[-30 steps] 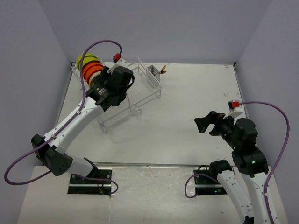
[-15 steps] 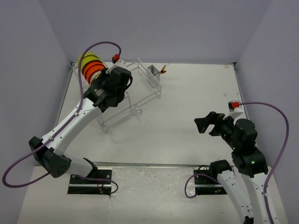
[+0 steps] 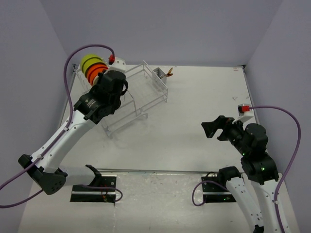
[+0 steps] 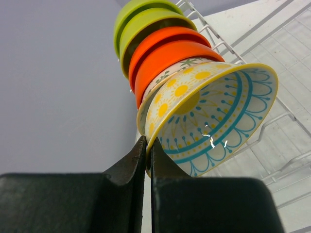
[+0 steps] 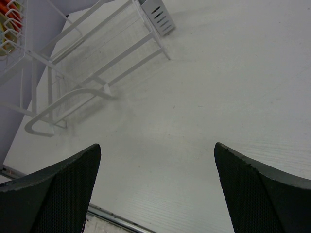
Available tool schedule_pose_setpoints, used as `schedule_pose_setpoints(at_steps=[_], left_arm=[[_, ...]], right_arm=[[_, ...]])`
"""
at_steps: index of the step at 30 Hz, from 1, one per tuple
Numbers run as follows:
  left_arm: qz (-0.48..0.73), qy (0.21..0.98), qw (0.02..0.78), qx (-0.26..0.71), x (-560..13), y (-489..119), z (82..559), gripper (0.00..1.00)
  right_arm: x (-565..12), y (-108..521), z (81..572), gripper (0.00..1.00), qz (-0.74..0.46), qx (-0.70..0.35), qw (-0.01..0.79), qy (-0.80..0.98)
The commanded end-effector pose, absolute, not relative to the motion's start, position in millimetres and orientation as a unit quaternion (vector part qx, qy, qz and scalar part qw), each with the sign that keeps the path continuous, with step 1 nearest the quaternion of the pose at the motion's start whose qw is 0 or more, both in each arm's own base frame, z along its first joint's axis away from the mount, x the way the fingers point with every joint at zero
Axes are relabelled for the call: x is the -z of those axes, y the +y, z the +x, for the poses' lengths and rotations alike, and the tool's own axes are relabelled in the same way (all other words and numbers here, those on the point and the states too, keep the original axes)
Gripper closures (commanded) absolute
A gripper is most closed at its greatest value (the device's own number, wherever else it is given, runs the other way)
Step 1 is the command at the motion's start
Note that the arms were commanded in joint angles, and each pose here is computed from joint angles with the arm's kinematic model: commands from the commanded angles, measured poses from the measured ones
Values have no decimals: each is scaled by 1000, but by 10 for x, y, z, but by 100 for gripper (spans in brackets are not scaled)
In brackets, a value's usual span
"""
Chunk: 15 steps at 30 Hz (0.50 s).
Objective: Unload the bowls from the dish rack
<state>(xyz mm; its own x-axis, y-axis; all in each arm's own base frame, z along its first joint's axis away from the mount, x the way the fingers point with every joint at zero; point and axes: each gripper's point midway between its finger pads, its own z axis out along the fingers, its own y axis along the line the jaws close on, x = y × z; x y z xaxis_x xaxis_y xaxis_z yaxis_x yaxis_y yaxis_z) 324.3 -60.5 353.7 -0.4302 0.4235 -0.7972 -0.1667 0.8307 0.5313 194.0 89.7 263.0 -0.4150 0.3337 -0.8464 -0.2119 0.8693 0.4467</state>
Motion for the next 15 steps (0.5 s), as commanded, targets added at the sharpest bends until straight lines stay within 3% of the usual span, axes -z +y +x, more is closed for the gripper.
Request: schedule_pose_setpoints(at_steps=[1, 8, 15], left_arm=[[55, 788, 567, -233, -3681, -708, 3292, 100], [74, 799, 570, -177, -3626, -863, 3271, 100], [77, 801, 588, -86, -3654, -1090, 3216, 100]], right_arm=[[-2769, 942, 1969, 1, 34, -270, 556, 786], [-2783, 956, 1967, 1, 29, -273, 557, 783], [-2870, 1316, 1951, 1, -32, -358, 529, 769]])
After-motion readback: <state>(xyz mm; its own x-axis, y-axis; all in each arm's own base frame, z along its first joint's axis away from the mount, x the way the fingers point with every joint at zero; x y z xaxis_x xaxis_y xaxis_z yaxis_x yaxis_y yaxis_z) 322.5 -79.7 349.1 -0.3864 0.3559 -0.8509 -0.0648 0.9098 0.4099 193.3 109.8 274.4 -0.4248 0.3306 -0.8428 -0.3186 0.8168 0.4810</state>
